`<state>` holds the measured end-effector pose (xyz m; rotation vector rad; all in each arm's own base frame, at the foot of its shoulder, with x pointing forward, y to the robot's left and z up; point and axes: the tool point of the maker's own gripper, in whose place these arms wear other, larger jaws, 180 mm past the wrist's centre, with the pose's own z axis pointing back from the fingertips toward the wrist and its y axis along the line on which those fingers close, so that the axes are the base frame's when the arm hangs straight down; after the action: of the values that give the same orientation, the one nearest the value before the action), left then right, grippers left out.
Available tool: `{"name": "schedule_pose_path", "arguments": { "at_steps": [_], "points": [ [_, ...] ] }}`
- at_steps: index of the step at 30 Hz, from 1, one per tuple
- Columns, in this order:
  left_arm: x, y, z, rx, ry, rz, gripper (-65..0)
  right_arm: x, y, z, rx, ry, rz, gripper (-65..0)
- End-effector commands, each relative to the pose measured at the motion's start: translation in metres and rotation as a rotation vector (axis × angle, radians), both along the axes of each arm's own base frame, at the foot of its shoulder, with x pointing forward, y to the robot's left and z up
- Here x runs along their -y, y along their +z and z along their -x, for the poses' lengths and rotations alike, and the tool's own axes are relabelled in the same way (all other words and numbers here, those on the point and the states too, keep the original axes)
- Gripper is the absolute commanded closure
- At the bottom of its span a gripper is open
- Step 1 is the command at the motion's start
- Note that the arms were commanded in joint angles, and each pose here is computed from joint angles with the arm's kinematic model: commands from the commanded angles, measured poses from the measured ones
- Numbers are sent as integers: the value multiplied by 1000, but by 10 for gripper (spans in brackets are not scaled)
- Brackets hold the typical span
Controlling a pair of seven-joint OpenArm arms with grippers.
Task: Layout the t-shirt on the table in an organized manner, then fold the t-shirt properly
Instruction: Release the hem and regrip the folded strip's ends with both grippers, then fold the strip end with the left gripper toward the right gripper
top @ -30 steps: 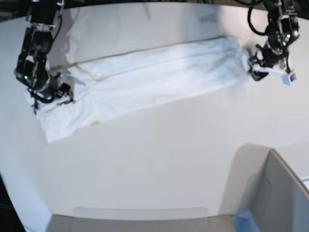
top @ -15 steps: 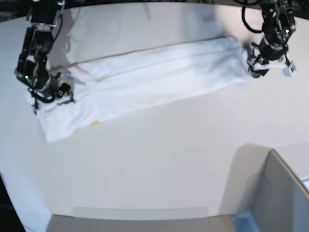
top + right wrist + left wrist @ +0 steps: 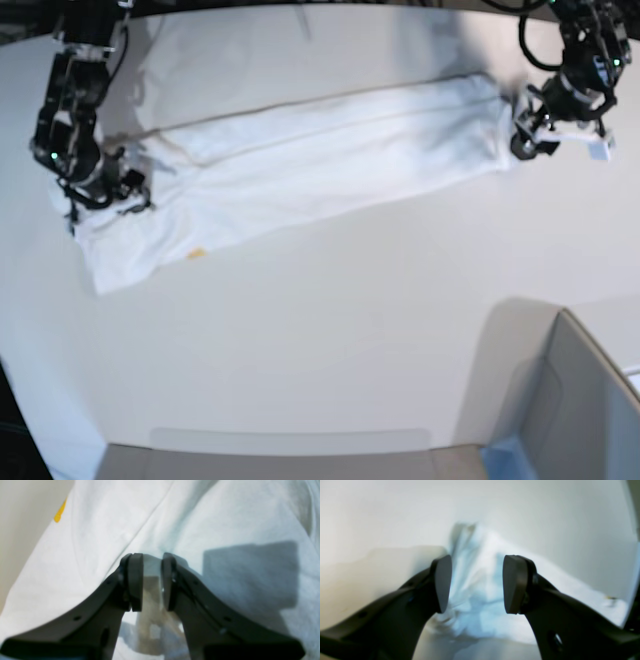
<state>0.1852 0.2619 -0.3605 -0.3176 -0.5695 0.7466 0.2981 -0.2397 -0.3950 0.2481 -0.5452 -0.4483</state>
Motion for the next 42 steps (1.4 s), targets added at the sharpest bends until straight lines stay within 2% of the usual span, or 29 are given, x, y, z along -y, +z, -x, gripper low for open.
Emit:
{"name": "schedule_pose_path", "arguments": {
  "at_steps": [1, 5, 7, 22, 24, 28, 33, 35, 37, 41, 42],
  "points": [
    [3, 3, -2, 7, -32, -21, -329, 17, -5, 12, -61, -12, 58, -151],
    [19, -12, 8, -56, -126, -62, -329, 20, -5, 14, -66, -11, 66, -151],
    [25, -15, 7, -49, -142, -70, -329, 21, -4, 13, -64, -11, 69, -151],
    [21, -35, 3, -82, -113, -50, -329, 23, -6, 16, -73, -11, 72, -151],
    [35, -38, 2, -83, -166, -37, -329, 22, -6, 16, -73, -11, 70, -151],
    [69, -41, 2, -54, -340, -14, -328, 21, -6, 16, -73, -10, 68, -151],
    [79, -40, -6, -34, -370, -6, -327, 21, -7, 16, -73, -10, 66, -151],
    [74, -45, -5, -49, -356, -4, -301, 21, -7, 16, -74, -10, 66, -151],
    [68, -57, -1, -85, -336, 3, -239, 21, -7, 16, -74, -10, 66, -151],
    [51, -75, -11, -123, -282, 11, -17, 20, -5, 15, -67, -8, 69, -151],
    [39, -79, -12, -133, -244, 9, 0, 19, -2, 14, -59, -6, 70, -151]
  ]
}}
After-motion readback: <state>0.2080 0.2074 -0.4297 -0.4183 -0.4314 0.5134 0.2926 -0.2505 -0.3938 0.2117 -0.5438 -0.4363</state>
